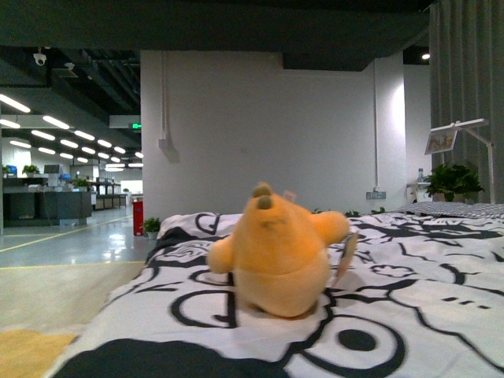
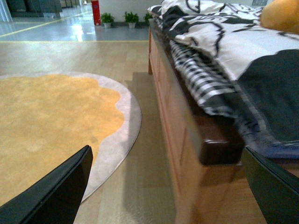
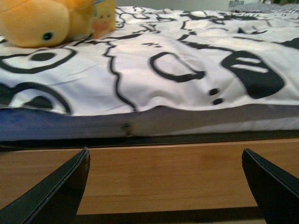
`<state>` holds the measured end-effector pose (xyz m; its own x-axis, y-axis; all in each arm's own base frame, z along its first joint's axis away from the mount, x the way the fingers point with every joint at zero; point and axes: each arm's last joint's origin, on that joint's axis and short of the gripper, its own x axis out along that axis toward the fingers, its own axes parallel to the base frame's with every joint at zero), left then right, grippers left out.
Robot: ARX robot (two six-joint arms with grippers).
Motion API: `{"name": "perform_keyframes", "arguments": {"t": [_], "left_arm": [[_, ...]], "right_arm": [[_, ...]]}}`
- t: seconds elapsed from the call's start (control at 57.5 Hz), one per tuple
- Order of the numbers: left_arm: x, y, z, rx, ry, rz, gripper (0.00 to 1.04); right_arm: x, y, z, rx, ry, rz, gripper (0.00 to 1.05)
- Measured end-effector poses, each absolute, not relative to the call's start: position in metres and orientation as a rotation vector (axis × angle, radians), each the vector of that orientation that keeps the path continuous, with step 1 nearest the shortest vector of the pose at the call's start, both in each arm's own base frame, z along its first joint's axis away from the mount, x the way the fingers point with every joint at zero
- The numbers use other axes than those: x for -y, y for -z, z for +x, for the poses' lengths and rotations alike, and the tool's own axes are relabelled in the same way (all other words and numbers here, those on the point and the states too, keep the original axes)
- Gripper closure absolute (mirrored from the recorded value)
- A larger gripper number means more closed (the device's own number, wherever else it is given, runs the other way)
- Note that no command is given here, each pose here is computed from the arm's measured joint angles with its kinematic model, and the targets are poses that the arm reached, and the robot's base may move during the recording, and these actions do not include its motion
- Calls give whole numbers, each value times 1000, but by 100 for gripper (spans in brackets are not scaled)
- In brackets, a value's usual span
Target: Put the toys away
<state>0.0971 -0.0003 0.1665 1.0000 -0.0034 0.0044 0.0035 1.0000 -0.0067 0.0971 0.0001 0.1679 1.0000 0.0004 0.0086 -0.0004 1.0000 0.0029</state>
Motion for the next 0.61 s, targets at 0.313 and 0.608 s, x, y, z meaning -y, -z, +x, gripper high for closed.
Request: {"name": "perform_keyframes", "arguments": {"t": [0.313, 0.608], "left_arm": [[0, -166, 97, 4, 0, -5, 6], [0, -166, 97, 4, 1, -5, 6]], "right_arm": [[0, -168, 97, 9, -6, 3, 7], [-5, -163, 103, -104, 191, 97, 7]]}}
